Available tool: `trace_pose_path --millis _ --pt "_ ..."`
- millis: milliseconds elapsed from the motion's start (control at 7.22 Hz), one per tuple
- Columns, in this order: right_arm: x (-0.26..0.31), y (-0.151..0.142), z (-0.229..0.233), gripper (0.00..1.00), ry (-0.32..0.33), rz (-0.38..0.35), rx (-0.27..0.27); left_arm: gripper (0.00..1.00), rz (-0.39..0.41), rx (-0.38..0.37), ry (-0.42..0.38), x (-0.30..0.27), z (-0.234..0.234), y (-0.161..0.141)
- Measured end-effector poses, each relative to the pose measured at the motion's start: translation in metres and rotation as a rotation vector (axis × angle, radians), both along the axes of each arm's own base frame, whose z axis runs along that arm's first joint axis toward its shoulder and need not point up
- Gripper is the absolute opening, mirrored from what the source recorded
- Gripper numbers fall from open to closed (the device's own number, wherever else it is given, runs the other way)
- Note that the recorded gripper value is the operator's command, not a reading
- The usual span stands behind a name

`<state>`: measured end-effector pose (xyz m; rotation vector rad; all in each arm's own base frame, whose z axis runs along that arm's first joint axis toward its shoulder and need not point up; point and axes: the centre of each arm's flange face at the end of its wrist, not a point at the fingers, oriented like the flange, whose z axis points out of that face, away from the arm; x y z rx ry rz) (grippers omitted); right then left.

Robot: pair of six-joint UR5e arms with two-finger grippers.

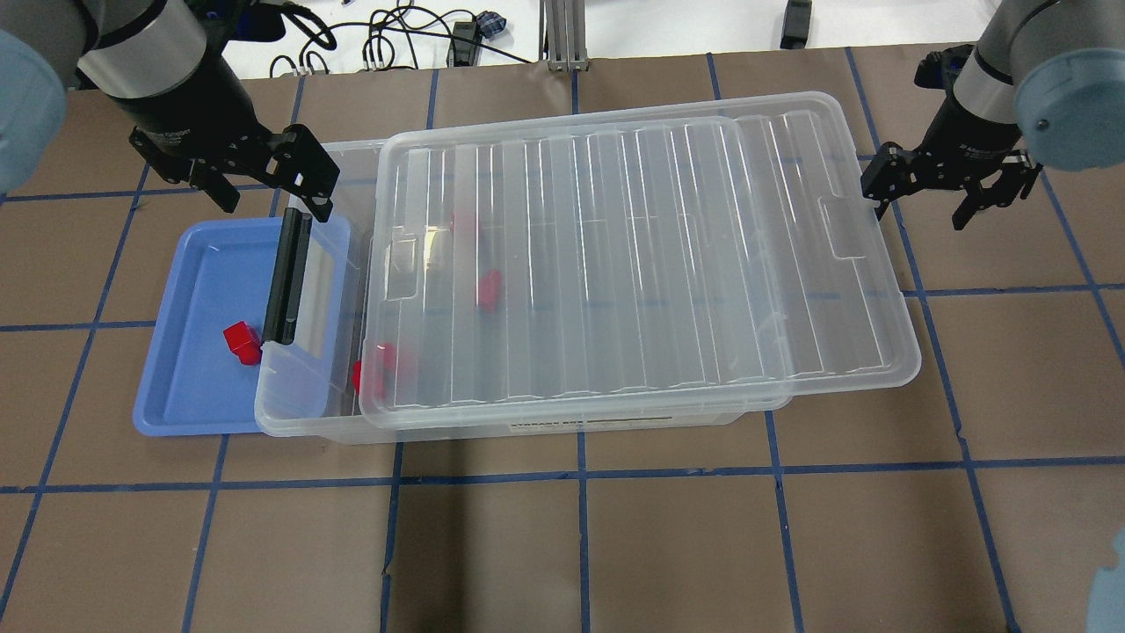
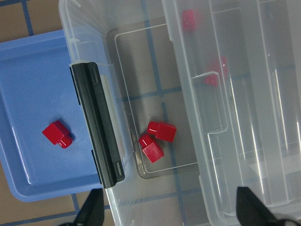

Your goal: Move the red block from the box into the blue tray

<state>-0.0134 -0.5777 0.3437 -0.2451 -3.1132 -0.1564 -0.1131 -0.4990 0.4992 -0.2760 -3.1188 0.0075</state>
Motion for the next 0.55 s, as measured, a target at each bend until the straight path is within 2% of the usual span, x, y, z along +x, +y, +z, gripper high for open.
trace_pose_path --millis 277,554 --pt "0.019 -0.001 0.001 1.0 0.002 -0.026 -0.003 1.0 -0.002 0.0 -0.005 0.001 0.0 0.0" --pt "0.035 -0.001 0.001 1.0 0.003 -0.018 -0.005 1.0 -0.002 0.001 -0.005 0.001 0.0 0.0"
